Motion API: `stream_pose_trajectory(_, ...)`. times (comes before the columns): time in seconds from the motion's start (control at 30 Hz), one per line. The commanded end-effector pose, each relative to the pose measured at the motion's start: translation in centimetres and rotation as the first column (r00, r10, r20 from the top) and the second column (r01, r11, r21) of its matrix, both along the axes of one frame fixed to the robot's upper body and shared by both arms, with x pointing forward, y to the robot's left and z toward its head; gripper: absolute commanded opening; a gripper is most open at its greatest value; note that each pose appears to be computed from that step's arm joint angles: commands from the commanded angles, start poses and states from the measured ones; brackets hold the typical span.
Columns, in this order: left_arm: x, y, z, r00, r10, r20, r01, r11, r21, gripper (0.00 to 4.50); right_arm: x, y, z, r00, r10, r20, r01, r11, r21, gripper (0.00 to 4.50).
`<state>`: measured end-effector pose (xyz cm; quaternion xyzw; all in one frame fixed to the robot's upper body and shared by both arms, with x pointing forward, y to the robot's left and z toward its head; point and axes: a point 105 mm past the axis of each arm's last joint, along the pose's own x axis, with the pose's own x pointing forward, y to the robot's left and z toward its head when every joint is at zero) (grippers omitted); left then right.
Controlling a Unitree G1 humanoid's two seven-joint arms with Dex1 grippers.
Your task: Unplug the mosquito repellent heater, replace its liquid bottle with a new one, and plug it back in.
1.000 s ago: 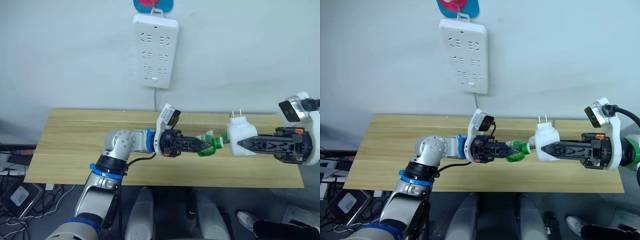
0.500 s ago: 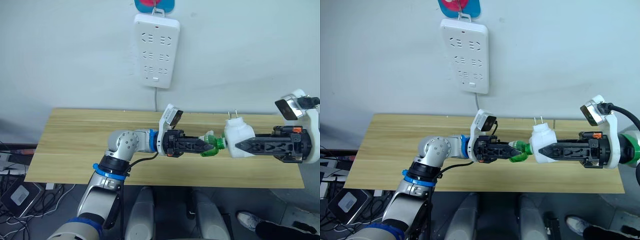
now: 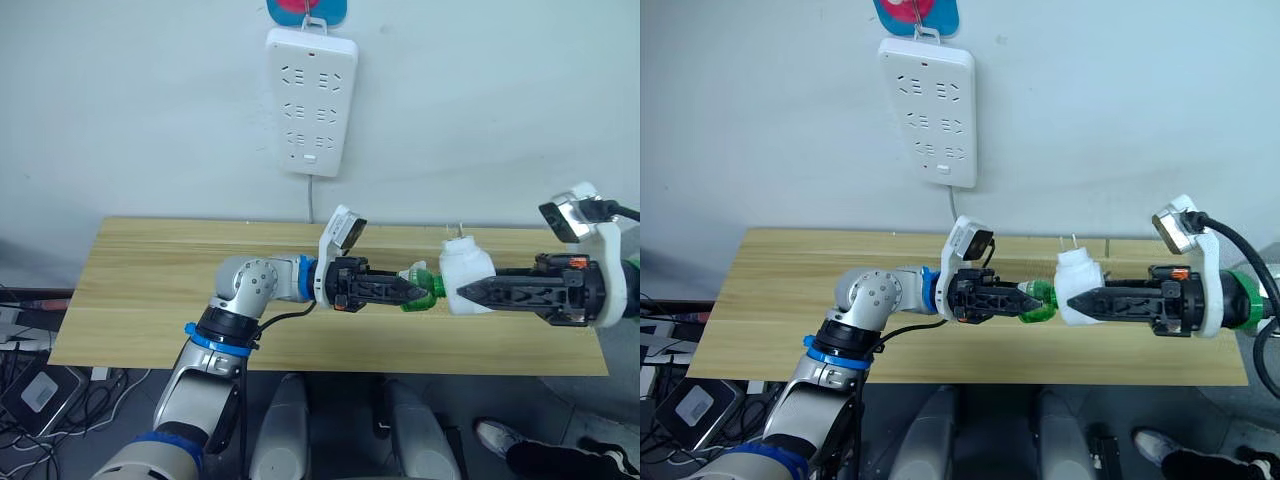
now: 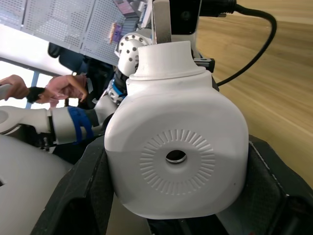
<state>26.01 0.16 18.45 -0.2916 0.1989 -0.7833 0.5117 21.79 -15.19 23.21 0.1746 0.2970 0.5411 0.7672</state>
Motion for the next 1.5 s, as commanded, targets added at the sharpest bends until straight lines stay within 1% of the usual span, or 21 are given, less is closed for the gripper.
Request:
stream_pose_trajectory(0.03, -0.9, -0.9, 1.2, 0.998, -0.059, 0.032, 0.061, 0.997, -0.052, 2.35, -0.9, 1.6, 0.6, 0.996, 0.07, 0.048, -0.07, 0.997, 0.01, 3.0)
stream_pose_trajectory(0.4, -1.1, -0.9, 0.9, 0.997, -0.074, 0.031, 0.076, 0.996, -0.046, 2.35, -1.1, 2.3, 0.5, 0.993, 0.103, 0.052, -0.104, 0.994, 0.018, 3.0)
stream_pose_trajectory(0.47, -1.0, -0.8, 0.9, 0.998, -0.065, 0.027, 0.066, 0.997, -0.042, 2.35, -1.1, 2.3, 0.6, 0.993, 0.104, 0.054, -0.105, 0.994, 0.013, 3.73)
stream_pose_trajectory(0.53, -0.8, -0.8, 0.9, 0.998, -0.054, 0.02, 0.055, 0.997, -0.046, 2.35, -0.9, 2.3, 0.6, 0.994, 0.094, 0.06, -0.095, 0.995, 0.01, 4.31)
stream_pose_trajectory(0.57, -0.6, -0.7, 1.1, 0.999, -0.047, 0.012, 0.048, 0.998, -0.051, 2.35, -0.8, 2.3, 0.5, 0.994, 0.088, 0.062, -0.089, 0.996, 0.008, 4.46)
stream_pose_trajectory(0.7, -0.4, -0.7, 1.3, 0.999, -0.037, 0.012, 0.038, 0.998, -0.057, 2.35, -1.0, 2.5, 0.0, 0.995, 0.08, 0.055, -0.081, 0.997, 0.016, 4.46)
stream_pose_trajectory(0.83, -0.3, -0.8, 1.7, 0.999, -0.037, 0.004, 0.038, 0.997, -0.07, 2.35, -1.4, 2.5, -1.5, 0.999, 0.04, 0.02, -0.04, 0.999, 0.014, 4.46)
stream_pose_trajectory(0.97, -0.1, -0.7, 1.7, 0.999, -0.032, 0.002, 0.032, 0.997, -0.068, 2.35, -2.6, 2.4, -2.1, 0.998, 0.067, -0.014, -0.067, 0.997, 0.027, 4.46)
stream_pose_trajectory(1.13, 0.1, -0.7, 1.9, 1.0, -0.026, -0.008, 0.026, 0.997, -0.074, 2.35, -3.5, 2.1, -2.5, 0.996, 0.082, -0.041, -0.081, 0.997, 0.02, 4.46)
stream_pose_trajectory(1.17, 0.2, -0.7, 1.9, 1.0, -0.025, -0.008, 0.025, 0.997, -0.075, 2.35, -3.8, 1.8, -2.5, 0.995, 0.088, -0.055, -0.087, 0.996, 0.014, 4.46)
stream_pose_trajectory(1.2, 0.3, -0.7, 2.0, 1.0, -0.022, -0.008, 0.021, 0.997, -0.076, 2.35, -4.4, 1.1, -2.7, 0.992, 0.088, -0.086, -0.091, 0.995, -0.031, 4.46)
stream_pose_trajectory(1.27, 0.5, -0.6, 1.9, 1.0, -0.01, -0.002, 0.01, 0.997, -0.074, 2.35, -4.6, -0.5, -3.2, 0.991, 0.021, -0.135, -0.035, 0.994, -0.105, 4.46)
stream_pose_trajectory(1.33, 0.6, -0.4, 1.8, 1.0, -0.006, 0.0, 0.006, 0.997, -0.071, 2.35, -4.1, -2.5, -3.5, 0.984, -0.103, -0.147, 0.078, 0.983, -0.167, 4.46)
stream_pose_trajectory(1.4, 0.5, -0.3, 1.8, 1.0, -0.013, 0.001, 0.013, 0.998, -0.067, 2.35, -3.3, -4.4, -3.6, 0.968, -0.207, -0.139, 0.178, 0.964, -0.197, 4.46)
stream_pose_trajectory(1.5, 0.1, 0.0, 1.6, 1.0, -0.029, -0.001, 0.029, 0.998, -0.058, 2.35, -1.1, -6.8, -3.4, 0.938, -0.338, -0.073, 0.317, 0.925, -0.209, 3.93)
